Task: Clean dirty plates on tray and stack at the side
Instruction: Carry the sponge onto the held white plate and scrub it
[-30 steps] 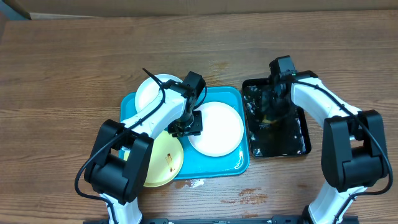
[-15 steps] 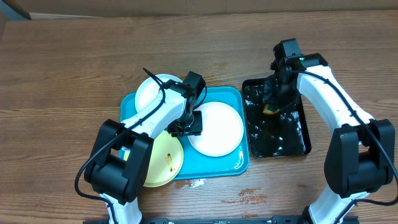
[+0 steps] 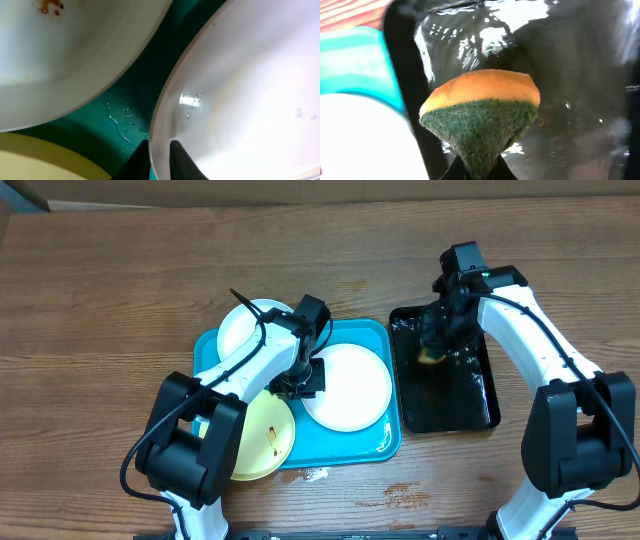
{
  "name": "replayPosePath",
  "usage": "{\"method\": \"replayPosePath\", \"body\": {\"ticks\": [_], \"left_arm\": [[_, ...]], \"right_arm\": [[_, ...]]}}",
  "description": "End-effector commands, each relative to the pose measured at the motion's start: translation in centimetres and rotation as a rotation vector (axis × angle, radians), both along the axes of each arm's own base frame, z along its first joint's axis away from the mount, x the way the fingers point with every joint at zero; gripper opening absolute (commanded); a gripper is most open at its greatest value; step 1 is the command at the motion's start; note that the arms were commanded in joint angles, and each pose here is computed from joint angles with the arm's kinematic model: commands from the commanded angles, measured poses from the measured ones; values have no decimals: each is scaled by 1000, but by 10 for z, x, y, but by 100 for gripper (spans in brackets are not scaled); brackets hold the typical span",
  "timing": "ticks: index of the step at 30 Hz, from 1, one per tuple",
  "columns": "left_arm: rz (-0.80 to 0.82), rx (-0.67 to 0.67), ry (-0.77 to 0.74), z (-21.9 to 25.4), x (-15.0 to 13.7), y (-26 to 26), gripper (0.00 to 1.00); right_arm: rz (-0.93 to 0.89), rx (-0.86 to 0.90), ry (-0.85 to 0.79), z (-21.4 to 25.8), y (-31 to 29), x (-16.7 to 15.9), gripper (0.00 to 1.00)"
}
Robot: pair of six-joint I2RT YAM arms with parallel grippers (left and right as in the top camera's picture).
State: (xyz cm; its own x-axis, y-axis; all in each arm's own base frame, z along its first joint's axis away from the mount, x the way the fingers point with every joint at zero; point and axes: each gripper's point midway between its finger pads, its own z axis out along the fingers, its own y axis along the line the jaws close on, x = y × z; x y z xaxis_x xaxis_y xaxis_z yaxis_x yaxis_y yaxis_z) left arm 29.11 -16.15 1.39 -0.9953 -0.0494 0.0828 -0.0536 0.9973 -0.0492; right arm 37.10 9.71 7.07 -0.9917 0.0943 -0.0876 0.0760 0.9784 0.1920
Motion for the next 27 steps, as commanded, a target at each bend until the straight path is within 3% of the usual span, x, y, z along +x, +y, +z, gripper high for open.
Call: {"method": "replayPosePath", "body": {"ticks": [1, 5, 7, 13, 18, 23, 27], "left_arm": [[-15, 12, 6, -4, -1, 1, 11], [-15, 12, 5, -4, -1, 1, 8], [-15, 12, 6, -4, -1, 1, 7], [-15, 12, 7, -4, -1, 1, 11], [-15, 12, 6, -4, -1, 1, 13], [-14, 12, 6, -4, -1, 1, 12], [-14, 13, 7, -4, -1, 1, 11]], "right_arm": [[63, 283, 3, 27, 46, -6, 4], [178, 544, 43, 52, 97, -25, 4], [208, 536, 54, 51, 108, -32, 4], [205, 307, 99, 25, 115, -53, 4], [233, 247, 145, 14, 124, -74, 4], [112, 87, 142, -2, 105, -73, 4], [77, 77, 162, -7, 102, -77, 4]]}}
